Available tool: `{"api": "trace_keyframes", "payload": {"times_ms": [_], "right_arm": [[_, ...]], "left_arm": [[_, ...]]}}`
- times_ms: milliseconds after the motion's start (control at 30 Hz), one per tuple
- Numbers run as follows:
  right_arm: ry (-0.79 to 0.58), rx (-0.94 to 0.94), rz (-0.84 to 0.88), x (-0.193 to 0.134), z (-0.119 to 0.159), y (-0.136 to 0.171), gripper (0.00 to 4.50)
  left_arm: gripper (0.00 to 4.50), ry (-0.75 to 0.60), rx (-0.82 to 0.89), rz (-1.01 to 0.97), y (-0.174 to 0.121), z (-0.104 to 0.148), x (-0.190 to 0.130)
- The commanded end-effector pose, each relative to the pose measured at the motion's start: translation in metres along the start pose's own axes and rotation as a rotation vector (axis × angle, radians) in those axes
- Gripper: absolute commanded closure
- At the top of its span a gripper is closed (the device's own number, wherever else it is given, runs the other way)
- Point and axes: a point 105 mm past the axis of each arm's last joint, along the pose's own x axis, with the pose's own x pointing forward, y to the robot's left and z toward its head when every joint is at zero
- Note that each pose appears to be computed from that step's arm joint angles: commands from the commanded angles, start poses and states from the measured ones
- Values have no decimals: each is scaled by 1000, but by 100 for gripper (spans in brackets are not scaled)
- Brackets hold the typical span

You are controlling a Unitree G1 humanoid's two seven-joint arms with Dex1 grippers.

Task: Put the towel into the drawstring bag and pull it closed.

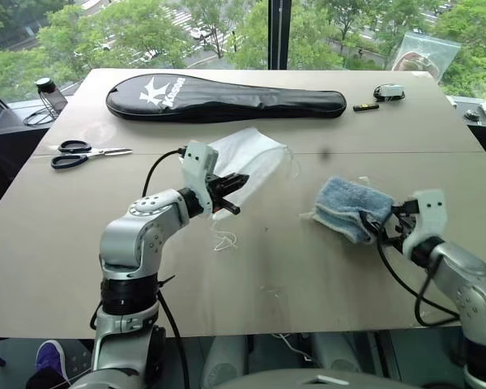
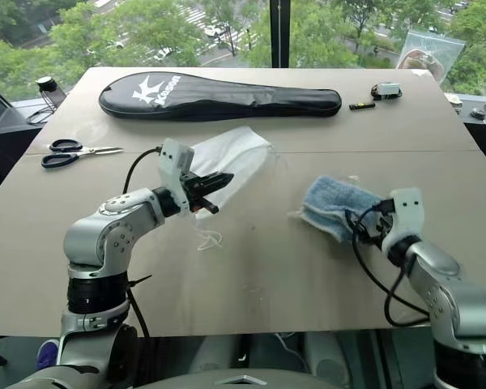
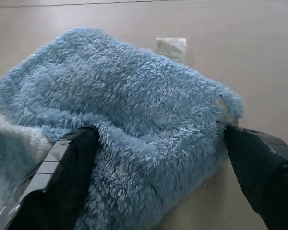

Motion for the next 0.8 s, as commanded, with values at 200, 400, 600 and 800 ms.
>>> {"api": "trace_keyframes", "payload": {"times_ms": [200,400,600,800], "right_arm": [[305,0,155,31,-54,37,0],[340,-31,292,29,-73,56,138],[244,-128,382,30,-62,69,371],[62,-204,547,20,-33,98,427]], "left_arm": [[447,-32,-11,23,-9,18,12],[450,-22,8,30,-10,18,16],[450,-5,9,40,-8,15,19],[450,25,38,33,-9,12,25]]}}
